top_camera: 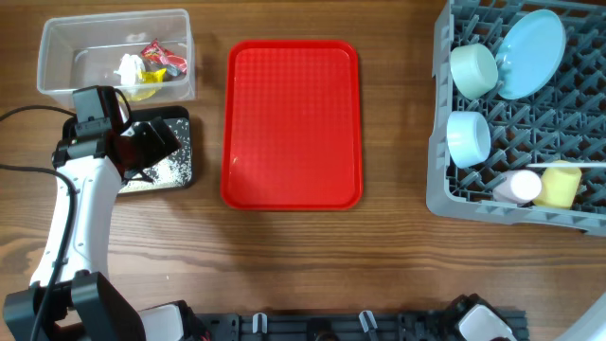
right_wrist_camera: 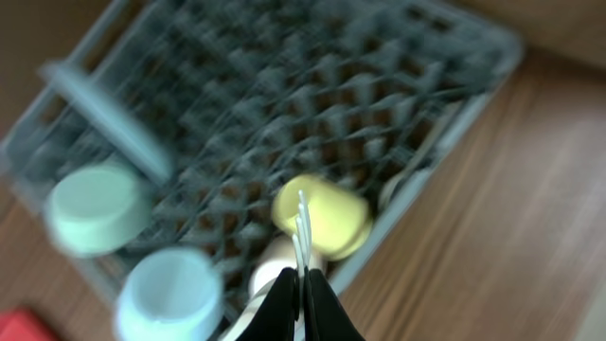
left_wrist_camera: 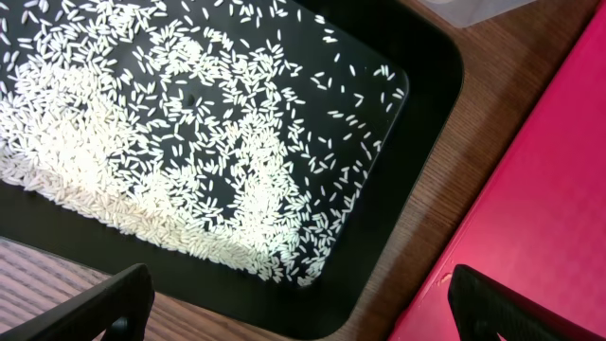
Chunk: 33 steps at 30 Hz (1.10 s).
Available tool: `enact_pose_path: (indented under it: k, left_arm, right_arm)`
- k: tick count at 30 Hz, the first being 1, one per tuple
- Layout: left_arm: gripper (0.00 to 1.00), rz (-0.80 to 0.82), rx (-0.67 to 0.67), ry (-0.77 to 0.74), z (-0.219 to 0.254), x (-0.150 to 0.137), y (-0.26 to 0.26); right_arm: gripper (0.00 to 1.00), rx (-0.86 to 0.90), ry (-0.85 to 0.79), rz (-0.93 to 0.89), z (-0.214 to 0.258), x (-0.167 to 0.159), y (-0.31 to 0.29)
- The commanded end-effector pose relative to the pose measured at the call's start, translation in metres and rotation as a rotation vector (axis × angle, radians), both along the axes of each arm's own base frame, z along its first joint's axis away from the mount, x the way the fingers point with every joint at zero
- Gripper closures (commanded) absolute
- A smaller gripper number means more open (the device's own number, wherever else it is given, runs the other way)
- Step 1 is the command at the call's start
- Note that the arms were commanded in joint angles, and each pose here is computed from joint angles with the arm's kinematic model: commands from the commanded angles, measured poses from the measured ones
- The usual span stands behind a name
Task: Sort waste into correct bins and load items into the dishwasher rack
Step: 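Carry the fork right and place it in the dish rack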
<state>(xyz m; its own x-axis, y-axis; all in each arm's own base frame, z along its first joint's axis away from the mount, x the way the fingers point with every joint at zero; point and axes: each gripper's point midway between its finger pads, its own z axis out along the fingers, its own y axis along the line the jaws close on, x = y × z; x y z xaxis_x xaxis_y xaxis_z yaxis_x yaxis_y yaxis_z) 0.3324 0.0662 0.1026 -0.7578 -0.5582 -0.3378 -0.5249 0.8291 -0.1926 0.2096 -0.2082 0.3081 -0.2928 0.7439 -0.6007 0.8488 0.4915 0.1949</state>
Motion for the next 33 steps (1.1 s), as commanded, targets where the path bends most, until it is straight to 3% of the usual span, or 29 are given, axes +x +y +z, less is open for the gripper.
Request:
enact_pose_path:
  k: [1, 11, 19, 25, 33]
  left_arm:
    - [0.0, 0.001, -0.019, 0.01, -0.005, -0.002, -0.003]
    - [0.0, 0.001, -0.025, 0.033, -0.007, -0.007, -0.004]
    - [0.0, 0.001, -0.026, 0.04, -0.008, -0.008, -0.004]
    - [0.0, 0.001, -0.026, 0.04, -0.008, -0.008, -0.004]
    - [0.0, 0.001, -0.026, 0.041, -0.008, -0.008, -0.004]
  right_arm:
    - [0.96, -0.047, 0.103, -0.086, -0.011, -0.015, -0.025]
    - [0.96, 0.036, 0.23, -0.131, -0.067, 0.011, -0.064]
    - [0.96, -0.048, 0.271, -0.192, -0.069, 0.009, -0.092]
    - [0.96, -0.079, 0.271, -0.202, -0.066, 0.001, -0.109]
    - [0.96, -0.003, 0.358, -0.248, -0.098, -0.022, -0.117]
